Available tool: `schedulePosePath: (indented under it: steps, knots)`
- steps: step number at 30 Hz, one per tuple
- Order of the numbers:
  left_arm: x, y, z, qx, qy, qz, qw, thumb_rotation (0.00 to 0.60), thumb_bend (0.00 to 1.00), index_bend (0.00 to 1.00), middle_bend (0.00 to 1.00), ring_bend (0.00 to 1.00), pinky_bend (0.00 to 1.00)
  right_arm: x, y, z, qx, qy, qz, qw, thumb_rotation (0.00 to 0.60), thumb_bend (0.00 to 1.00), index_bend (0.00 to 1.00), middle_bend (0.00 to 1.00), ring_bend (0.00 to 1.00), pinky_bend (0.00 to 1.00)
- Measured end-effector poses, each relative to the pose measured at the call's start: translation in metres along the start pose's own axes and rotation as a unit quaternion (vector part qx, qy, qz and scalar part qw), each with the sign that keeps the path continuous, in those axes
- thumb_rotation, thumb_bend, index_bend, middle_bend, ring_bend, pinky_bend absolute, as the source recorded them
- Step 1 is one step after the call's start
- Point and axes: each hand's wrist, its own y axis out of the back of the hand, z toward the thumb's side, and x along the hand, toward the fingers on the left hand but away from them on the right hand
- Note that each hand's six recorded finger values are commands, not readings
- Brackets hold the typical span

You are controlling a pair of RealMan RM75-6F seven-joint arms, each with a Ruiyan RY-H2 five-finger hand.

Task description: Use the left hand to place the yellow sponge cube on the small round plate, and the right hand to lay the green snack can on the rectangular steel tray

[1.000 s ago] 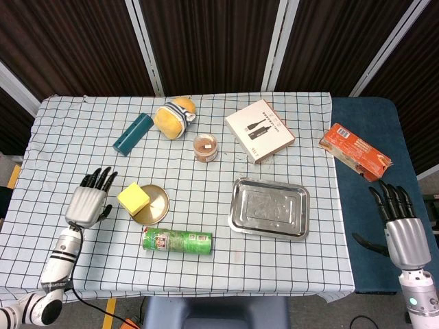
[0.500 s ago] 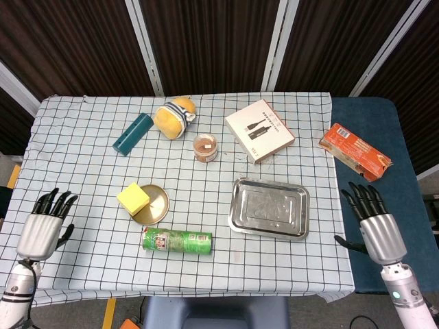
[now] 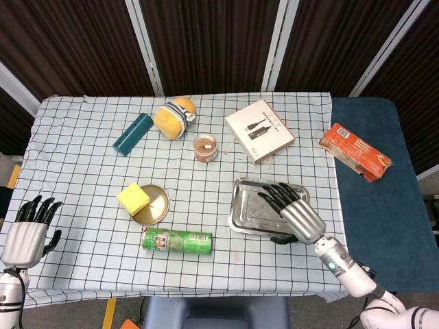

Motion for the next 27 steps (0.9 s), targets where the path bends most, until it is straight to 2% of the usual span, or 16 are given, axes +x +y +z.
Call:
schedulePosePath:
  steps: [6, 12, 20, 27]
  knots:
    - [0.002, -0.005, 0.002, 0.006, -0.005, -0.009, 0.9999, 0.600, 0.37, 0.19, 0.15, 0.09, 0.19, -0.039, -0.015, 0.031, -0.039, 0.024, 0.049, 0.9978, 0.600, 0.05, 0.18, 0.15, 0.15, 0.13]
    - [0.003, -0.007, 0.002, 0.007, -0.004, -0.014, 0.9999, 0.600, 0.37, 0.20, 0.15, 0.10, 0.19, -0.074, -0.035, 0.073, -0.068, 0.052, 0.098, 0.9915, 0.600, 0.05, 0.19, 0.16, 0.15, 0.13]
    - [0.003, -0.009, 0.003, 0.003, -0.006, -0.023, 0.9997, 0.600, 0.37, 0.20, 0.15, 0.09, 0.19, -0.103, -0.059, 0.121, -0.086, 0.078, 0.133, 0.9843, 0.600, 0.05, 0.21, 0.17, 0.16, 0.14]
    - [0.003, -0.010, 0.002, -0.003, -0.004, -0.030, 0.9995, 0.600, 0.37, 0.20, 0.15, 0.09, 0.19, -0.121, -0.083, 0.143, -0.090, 0.076, 0.153, 0.9811, 0.600, 0.05, 0.24, 0.20, 0.19, 0.19]
